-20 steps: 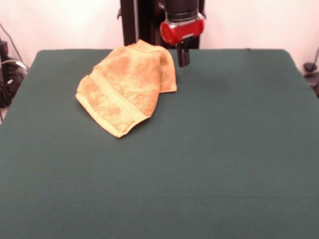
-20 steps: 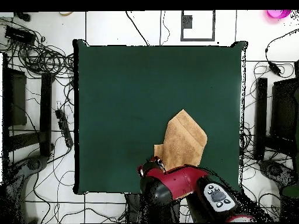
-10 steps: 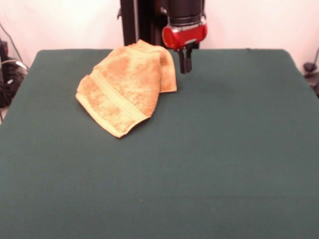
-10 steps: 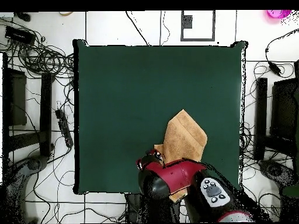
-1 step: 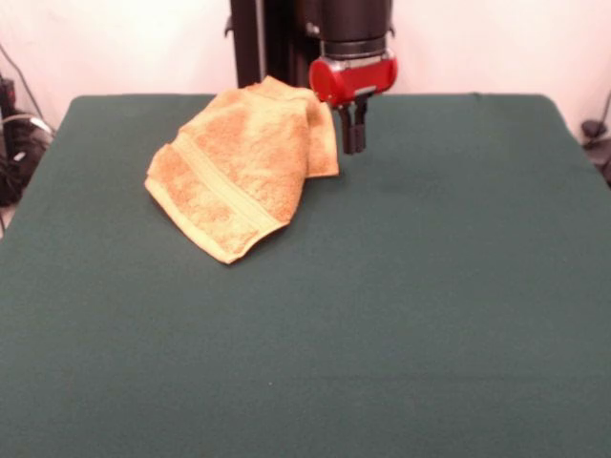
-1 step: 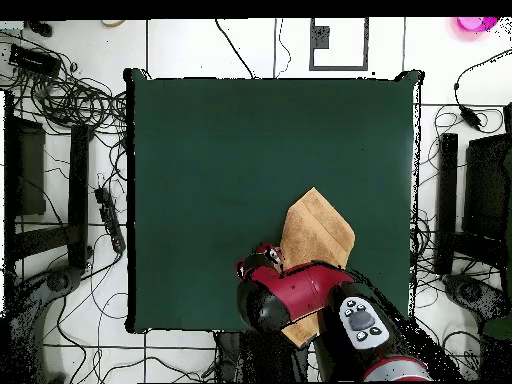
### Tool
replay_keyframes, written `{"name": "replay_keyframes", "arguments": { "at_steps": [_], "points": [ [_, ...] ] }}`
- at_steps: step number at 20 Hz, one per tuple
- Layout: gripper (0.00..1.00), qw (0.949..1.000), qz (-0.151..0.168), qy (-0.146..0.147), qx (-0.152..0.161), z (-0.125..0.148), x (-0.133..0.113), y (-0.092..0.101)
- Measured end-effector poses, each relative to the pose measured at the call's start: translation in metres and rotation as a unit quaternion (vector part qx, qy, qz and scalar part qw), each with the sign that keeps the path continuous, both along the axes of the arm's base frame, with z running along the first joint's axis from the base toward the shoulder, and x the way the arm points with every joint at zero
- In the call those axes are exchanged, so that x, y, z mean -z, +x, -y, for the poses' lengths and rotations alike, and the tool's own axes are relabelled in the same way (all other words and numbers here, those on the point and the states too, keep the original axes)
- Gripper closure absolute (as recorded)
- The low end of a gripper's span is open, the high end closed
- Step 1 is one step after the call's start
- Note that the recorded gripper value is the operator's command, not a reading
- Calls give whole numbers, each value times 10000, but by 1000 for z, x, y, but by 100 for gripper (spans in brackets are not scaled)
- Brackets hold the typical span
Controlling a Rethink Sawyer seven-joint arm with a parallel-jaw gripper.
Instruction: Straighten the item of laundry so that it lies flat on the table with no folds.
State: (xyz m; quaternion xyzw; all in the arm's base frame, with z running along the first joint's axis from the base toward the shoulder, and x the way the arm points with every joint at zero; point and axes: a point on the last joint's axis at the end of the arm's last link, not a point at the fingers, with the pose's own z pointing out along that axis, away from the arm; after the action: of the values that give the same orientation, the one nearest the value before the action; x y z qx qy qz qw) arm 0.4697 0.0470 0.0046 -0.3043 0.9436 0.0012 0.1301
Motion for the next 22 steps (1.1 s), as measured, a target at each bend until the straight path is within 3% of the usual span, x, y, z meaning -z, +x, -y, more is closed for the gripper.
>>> {"name": "replay_keyframes", "arguments": {
  "at_steps": [11,22],
  "points": [
    [100,9997,-17,-215,90,17,8,12],
    [100,9951,-801,-549,188,28,30,3]
  ]
}}
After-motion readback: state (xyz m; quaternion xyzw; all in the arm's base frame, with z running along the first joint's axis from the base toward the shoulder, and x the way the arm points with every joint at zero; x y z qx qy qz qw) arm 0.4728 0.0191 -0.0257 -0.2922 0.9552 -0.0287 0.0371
